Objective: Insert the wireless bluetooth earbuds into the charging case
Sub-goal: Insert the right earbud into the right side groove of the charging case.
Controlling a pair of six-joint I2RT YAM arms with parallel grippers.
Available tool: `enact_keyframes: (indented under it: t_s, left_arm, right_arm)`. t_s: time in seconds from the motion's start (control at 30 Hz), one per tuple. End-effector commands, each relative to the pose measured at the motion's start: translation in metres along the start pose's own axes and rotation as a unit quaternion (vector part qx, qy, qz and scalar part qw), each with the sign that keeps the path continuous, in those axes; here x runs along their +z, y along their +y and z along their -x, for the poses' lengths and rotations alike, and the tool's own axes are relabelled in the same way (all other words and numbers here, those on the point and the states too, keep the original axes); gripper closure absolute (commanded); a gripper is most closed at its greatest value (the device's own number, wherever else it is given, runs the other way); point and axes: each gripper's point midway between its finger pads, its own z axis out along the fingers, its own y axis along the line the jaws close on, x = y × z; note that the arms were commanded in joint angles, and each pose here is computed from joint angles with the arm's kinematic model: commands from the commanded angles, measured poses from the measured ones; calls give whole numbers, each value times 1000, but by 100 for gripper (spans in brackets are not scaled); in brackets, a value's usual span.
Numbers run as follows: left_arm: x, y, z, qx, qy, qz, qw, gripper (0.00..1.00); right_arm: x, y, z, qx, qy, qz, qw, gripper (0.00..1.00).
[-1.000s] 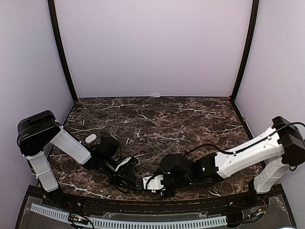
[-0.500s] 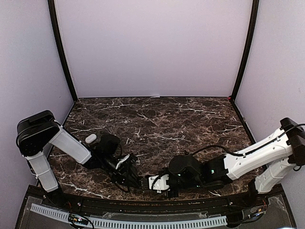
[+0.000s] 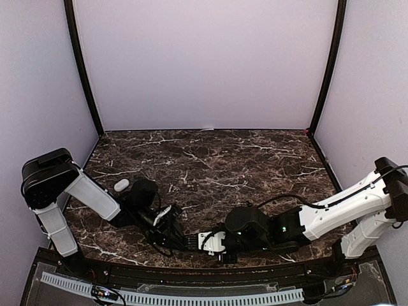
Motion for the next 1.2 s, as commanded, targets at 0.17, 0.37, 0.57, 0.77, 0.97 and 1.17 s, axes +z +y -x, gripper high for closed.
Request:
enact_keyframes:
  t_s: [0.17,0.37,0.57,0.77,0.97,1.17]
  left_arm:
    - [1,-14,22,14,-41,-28,999,100]
    - [0,-15,26,6,-56,-23,998,100]
    - [-1,-11,31,-7,-76,-10,997,100]
    - [-2,-5,35,-20,-83,5,996,100]
    - [-3,-1,38,-29,-87,21,996,100]
    - [-3,3,39,-26,-87,34,995,100]
  right_arm:
    - [1,-35,45,16,-59,-71,996,94]
    - [-4,-38,48,13,-70,-79,994,88]
    - [-10,-41,50,9,-77,-87,993,71]
    - [-21,-44,52,11,-90,-91,992,66]
    - [-47,-44,59,33,-131,-64,989,57]
    - [-67,-49,60,69,-161,-30,984,50]
